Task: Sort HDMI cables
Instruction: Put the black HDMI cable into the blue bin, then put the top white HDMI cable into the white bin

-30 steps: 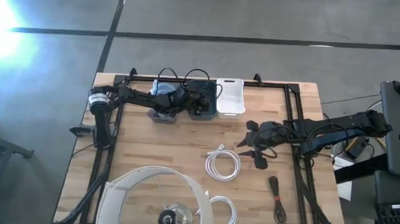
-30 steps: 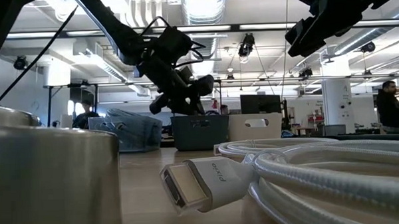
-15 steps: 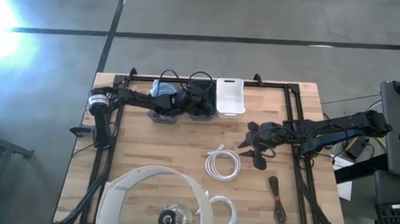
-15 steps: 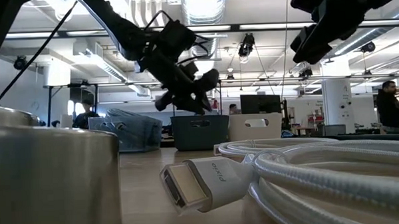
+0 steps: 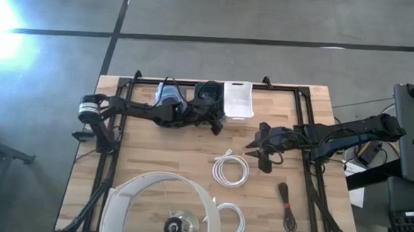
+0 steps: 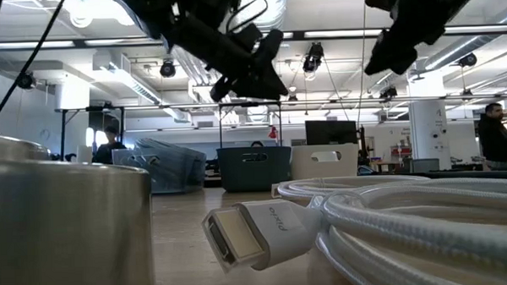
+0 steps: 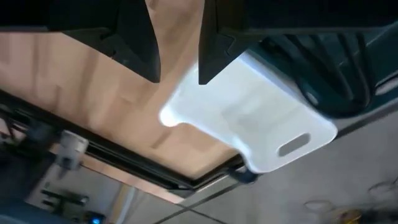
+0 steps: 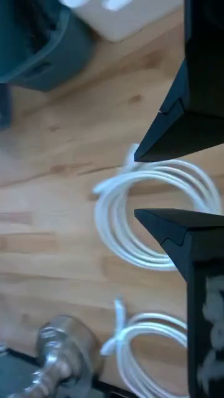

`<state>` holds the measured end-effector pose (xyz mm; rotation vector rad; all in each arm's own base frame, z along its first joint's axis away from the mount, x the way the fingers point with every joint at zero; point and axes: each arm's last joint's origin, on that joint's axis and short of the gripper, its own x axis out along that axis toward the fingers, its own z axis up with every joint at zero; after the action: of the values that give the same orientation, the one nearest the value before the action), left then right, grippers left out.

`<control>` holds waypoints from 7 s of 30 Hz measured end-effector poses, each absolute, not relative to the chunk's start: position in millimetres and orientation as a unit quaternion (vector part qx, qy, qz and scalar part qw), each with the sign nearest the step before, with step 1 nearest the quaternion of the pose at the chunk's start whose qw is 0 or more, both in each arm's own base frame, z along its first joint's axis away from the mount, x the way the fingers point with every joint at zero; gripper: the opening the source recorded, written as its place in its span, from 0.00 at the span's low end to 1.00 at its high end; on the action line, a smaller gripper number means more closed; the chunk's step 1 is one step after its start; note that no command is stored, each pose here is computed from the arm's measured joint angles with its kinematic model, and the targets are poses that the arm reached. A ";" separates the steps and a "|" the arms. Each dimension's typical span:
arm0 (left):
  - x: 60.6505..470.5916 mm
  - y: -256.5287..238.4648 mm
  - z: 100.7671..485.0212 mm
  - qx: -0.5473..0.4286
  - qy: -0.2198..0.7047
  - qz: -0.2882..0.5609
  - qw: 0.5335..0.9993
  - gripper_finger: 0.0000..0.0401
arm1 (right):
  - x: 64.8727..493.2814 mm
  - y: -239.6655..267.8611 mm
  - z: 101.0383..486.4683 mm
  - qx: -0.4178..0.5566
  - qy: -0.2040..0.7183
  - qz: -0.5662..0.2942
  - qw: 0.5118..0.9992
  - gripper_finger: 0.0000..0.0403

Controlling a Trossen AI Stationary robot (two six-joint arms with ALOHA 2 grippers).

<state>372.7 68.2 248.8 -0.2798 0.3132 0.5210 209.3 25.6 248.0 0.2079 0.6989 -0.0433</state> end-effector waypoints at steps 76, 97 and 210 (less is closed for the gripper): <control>368.8 32.6 265.1 -0.026 0.186 0.194 0.963 0.28 | 165.2 150.6 137.6 0.386 0.658 -0.289 0.578 0.05; 366.9 21.8 255.0 -0.040 0.205 0.171 0.963 0.28 | 201.7 117.5 220.7 0.155 0.338 -0.268 0.889 0.05; 360.6 -2.0 237.6 -0.073 0.239 0.155 0.956 0.28 | 270.9 72.5 190.6 0.088 0.482 -0.004 0.872 0.28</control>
<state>360.6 -2.0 237.6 -0.1492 0.4858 0.3150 270.9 72.5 190.6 0.1846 1.0065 -0.0083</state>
